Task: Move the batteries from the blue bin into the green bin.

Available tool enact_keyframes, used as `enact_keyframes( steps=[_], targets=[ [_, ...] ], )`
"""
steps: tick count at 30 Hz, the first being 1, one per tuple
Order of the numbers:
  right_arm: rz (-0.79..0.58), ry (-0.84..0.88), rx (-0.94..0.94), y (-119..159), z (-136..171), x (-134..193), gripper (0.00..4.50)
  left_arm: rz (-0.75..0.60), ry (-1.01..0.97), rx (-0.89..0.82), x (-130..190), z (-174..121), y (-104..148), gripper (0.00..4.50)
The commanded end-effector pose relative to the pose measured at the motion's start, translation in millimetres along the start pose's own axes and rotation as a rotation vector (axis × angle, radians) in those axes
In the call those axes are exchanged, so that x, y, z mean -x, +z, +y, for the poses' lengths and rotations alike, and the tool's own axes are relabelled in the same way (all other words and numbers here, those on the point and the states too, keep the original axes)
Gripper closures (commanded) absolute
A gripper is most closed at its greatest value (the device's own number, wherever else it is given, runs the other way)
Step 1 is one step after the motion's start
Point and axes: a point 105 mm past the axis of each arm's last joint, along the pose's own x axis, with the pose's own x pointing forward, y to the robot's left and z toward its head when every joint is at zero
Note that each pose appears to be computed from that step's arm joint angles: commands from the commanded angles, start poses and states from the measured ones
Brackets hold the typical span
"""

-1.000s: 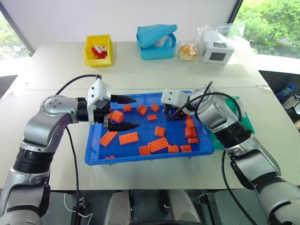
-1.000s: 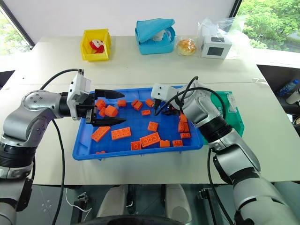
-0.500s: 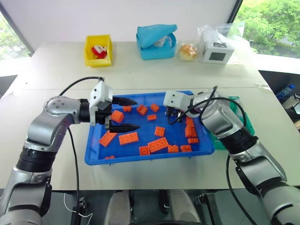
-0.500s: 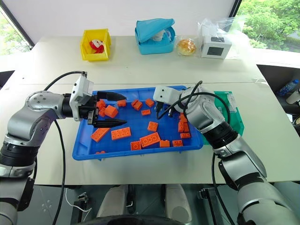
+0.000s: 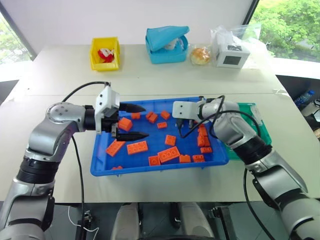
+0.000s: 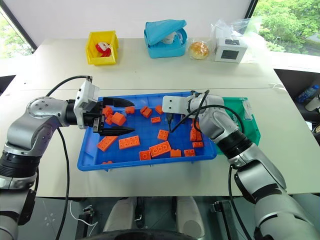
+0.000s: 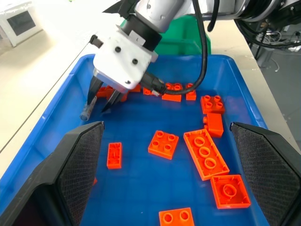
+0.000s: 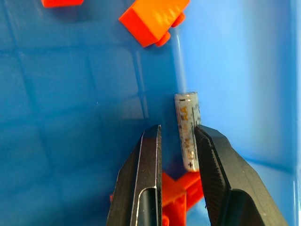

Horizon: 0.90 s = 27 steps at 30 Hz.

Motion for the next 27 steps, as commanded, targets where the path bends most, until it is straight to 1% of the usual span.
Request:
enact_keyframes(
  steps=[1, 5, 8, 13, 18, 23, 27],
  targets=[
    [-0.004, -0.043, 0.035, 5, -9, -2, 3.38, -0.011, 0.02, -0.045, 5, 3, 13, 0.0],
    [0.005, -0.064, 0.063, 3, -14, -6, 3.38, -0.009, 0.027, -0.046, 6, 2, 14, 0.0],
    [0.009, -0.045, 0.064, 1, -11, -8, 3.38, -0.005, 0.032, -0.045, 8, 1, 14, 0.0],
    [0.026, 0.049, 0.051, -5, -2, -10, 3.38, 0.003, 0.035, -0.044, 9, -2, 11, 0.0],
    [0.024, 0.214, -0.048, -8, 8, -11, 3.38, 0.001, 0.039, -0.049, 8, -5, 10, 0.0],
    [0.037, 0.233, -0.035, -11, 4, -13, 3.38, -0.004, 0.045, -0.05, 6, -7, 10, 0.0],
    [0.03, 0.281, -0.05, -11, 11, -14, 3.38, -0.004, 0.053, -0.047, 8, -8, 9, 0.0]
  ],
)
